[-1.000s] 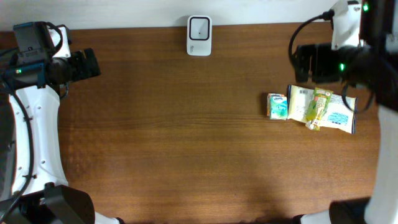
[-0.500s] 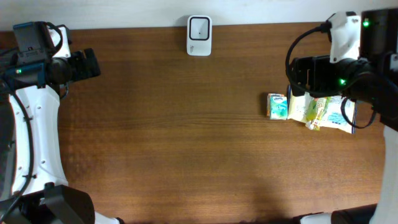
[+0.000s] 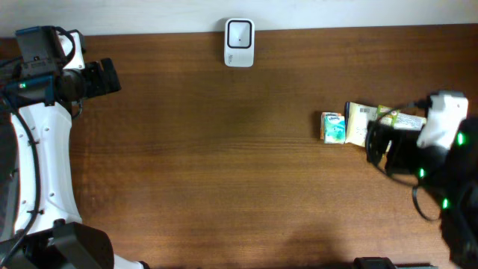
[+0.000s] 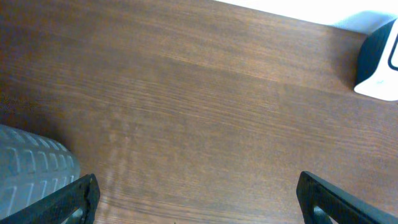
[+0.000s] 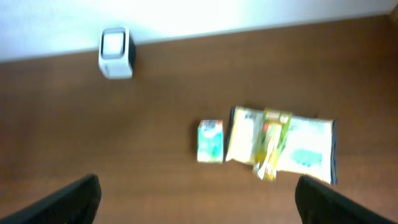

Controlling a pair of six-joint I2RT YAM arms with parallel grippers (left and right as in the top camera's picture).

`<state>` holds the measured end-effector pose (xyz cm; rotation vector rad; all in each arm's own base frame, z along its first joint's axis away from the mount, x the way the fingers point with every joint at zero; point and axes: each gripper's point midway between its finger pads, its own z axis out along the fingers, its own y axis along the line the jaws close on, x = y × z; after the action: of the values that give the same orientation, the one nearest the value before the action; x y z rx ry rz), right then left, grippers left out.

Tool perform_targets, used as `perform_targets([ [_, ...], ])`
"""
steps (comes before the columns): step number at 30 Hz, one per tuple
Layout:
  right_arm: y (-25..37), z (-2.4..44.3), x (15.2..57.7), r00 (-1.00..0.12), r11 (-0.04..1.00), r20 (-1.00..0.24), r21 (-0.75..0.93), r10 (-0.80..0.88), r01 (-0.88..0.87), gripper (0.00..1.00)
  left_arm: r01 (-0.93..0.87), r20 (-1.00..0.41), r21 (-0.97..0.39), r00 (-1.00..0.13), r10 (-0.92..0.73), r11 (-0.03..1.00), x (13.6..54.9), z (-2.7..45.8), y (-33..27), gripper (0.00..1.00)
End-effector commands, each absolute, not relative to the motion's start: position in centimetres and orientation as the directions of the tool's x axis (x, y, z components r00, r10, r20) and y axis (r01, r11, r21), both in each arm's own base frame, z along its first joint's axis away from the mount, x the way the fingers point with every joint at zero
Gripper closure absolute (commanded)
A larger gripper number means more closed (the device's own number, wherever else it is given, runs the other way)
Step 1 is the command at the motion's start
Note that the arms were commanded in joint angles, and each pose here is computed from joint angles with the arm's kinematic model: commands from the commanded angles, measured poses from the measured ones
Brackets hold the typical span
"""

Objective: Scan the item barcode

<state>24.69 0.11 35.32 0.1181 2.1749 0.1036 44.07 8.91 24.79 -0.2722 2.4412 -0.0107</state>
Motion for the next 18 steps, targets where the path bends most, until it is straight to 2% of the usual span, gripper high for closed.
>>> perform_targets([
  [1,-0.3,33.8,24.1,-0.459,1.000,-0.889,0.014,0.012,-0.001,0.01,-0.203,-0.639,-0.080,-0.741,-0.206,0.976,44.2,25.4,9.2,0.01],
  [7,-0.4,30.2,25.9,-0.089,0.999,-0.995,-0.047,-0.048,-0.008,0.01,-0.203,-0.640,-0.080,-0.740,-0.206,0.976,44.2,25.4,9.2,0.01],
  [9,-0.3,28.4,26.1,-0.018,0.999,-0.999,-0.051,-0.051,-0.010,0.01,-0.203,-0.640,-0.080,-0.740,-0.206,0.976,44.2,25.4,9.2,0.01],
  [12,-0.2,25.6,25.7,0.046,0.998,-0.997,-0.055,-0.055,-0.014,0.01,-0.203,-0.639,-0.080,-0.741,-0.206,0.976,44.2,25.4,9.2,0.01],
  [18,0.1,21.4,24.8,0.065,0.998,-0.996,-0.057,-0.055,-0.021,0.01,-0.203,-0.639,-0.080,-0.741,-0.206,0.976,44.2,25.4,9.2,0.01],
])
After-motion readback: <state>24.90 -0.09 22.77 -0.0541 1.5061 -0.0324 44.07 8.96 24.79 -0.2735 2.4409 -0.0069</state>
